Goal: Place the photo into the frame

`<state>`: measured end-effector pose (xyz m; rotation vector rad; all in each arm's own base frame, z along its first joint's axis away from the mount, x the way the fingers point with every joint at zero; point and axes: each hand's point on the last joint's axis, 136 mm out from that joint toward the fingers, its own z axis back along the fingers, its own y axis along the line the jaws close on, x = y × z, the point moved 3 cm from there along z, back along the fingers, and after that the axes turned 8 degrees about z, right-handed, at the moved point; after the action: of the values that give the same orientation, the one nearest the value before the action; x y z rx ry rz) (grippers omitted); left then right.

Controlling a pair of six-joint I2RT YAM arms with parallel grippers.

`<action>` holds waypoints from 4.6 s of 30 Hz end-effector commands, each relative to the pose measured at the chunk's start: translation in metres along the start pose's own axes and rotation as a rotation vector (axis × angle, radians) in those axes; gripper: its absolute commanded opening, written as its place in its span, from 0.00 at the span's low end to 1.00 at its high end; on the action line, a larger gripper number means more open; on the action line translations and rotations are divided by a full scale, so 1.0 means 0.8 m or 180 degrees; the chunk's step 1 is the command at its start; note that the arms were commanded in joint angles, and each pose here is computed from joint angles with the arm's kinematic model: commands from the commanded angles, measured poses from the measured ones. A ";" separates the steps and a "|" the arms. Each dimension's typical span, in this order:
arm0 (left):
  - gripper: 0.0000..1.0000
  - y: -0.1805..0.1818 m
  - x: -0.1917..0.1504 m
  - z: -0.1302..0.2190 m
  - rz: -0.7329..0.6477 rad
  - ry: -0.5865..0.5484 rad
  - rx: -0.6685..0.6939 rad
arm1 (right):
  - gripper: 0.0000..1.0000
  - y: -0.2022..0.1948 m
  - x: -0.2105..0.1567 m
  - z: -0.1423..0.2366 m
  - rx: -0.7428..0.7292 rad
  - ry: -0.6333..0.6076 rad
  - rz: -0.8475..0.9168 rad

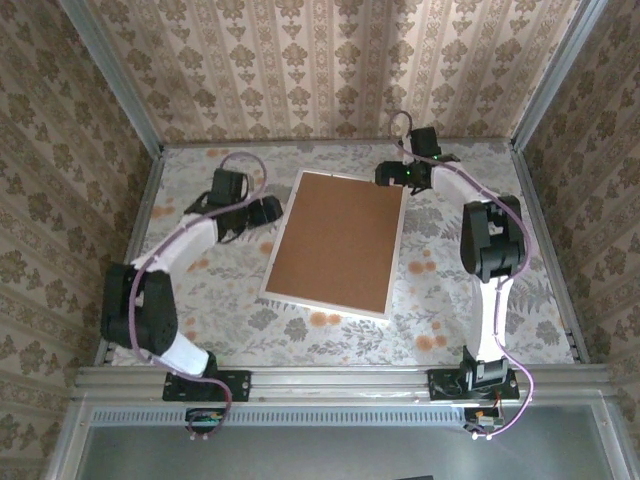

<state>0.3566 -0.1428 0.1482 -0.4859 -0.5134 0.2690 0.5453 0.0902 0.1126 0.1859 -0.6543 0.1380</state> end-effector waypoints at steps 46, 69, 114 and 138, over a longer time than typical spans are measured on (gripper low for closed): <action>0.83 0.027 -0.151 -0.019 0.0827 0.0961 -0.0242 | 0.94 -0.012 -0.093 0.037 0.0683 0.1162 -0.0714; 0.84 0.064 0.026 -0.075 0.0395 0.0407 0.0194 | 0.92 0.000 -0.250 0.139 0.0332 0.0943 -0.1626; 0.66 0.041 -0.106 -0.033 0.0236 0.1052 0.0353 | 0.91 0.001 -0.167 0.036 0.0599 0.1041 -0.1027; 0.65 0.051 -0.096 -0.026 0.0153 0.0926 0.0477 | 0.89 0.010 -0.174 0.029 0.0674 0.1145 -0.1018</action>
<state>0.2968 -0.1508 0.0786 -0.4104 -0.1795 0.2851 0.4296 0.0669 0.0607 0.4039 -0.3203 -0.0943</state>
